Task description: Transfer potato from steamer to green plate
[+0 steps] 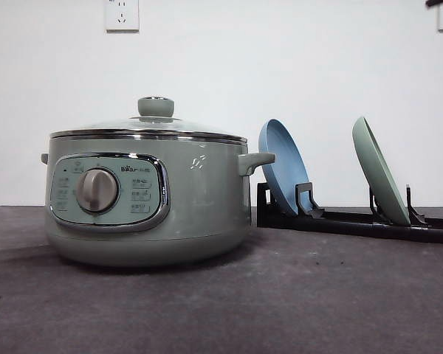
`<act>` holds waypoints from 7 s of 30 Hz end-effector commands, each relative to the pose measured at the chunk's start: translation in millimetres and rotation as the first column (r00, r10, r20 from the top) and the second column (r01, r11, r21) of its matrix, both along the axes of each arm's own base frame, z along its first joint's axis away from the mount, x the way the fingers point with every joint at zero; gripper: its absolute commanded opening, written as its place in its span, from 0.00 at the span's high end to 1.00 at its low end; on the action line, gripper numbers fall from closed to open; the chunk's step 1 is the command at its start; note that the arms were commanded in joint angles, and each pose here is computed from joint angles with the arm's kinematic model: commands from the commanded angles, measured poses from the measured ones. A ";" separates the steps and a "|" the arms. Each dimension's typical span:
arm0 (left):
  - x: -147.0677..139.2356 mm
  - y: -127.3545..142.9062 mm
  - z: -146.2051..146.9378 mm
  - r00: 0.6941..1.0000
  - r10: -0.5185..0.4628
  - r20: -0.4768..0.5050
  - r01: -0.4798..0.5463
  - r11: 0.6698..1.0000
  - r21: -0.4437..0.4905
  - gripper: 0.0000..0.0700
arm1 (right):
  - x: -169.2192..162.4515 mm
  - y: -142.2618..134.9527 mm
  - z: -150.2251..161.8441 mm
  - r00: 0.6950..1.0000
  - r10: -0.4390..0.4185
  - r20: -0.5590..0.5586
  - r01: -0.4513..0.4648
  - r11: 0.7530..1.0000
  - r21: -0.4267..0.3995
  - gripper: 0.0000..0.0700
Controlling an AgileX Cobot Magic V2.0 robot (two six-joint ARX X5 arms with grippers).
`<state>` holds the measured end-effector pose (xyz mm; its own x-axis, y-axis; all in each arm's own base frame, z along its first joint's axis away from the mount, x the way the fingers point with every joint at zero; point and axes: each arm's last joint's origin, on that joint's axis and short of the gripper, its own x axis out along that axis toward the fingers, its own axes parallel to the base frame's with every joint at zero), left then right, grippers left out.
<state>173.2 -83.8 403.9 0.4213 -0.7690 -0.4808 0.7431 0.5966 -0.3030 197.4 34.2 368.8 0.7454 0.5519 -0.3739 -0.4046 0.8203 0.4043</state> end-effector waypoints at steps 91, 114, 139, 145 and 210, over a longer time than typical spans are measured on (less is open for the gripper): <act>1.5 -2.0 3.1 0.999 -0.028 0.018 0.028 1.000 0.012 0.00 | -38.6 76.3 51.2 0.981 0.154 -0.114 -0.191 0.838 -0.511 1.00; 1.7 -2.1 3.0 0.999 -0.028 0.017 0.028 1.000 0.012 0.00 | -92.9 146.3 -111.1 0.921 0.117 -0.371 -0.347 0.679 -0.647 1.00; 1.7 -2.1 3.0 0.999 -0.030 0.019 0.029 0.999 0.014 0.00 | -74.9 186.1 -183.7 0.889 0.095 -0.448 -0.403 0.627 -0.666 0.99; 1.7 -2.1 3.0 0.999 -0.030 0.019 0.030 0.999 0.014 0.00 | -74.8 186.1 -183.5 0.877 0.104 -0.469 -0.421 0.634 -0.649 0.68; 46.6 -13.9 6.2 0.981 0.192 -0.011 -0.182 0.947 0.265 0.00 | -132.9 4.3 -12.5 0.991 0.131 0.039 -0.128 0.990 -0.060 0.01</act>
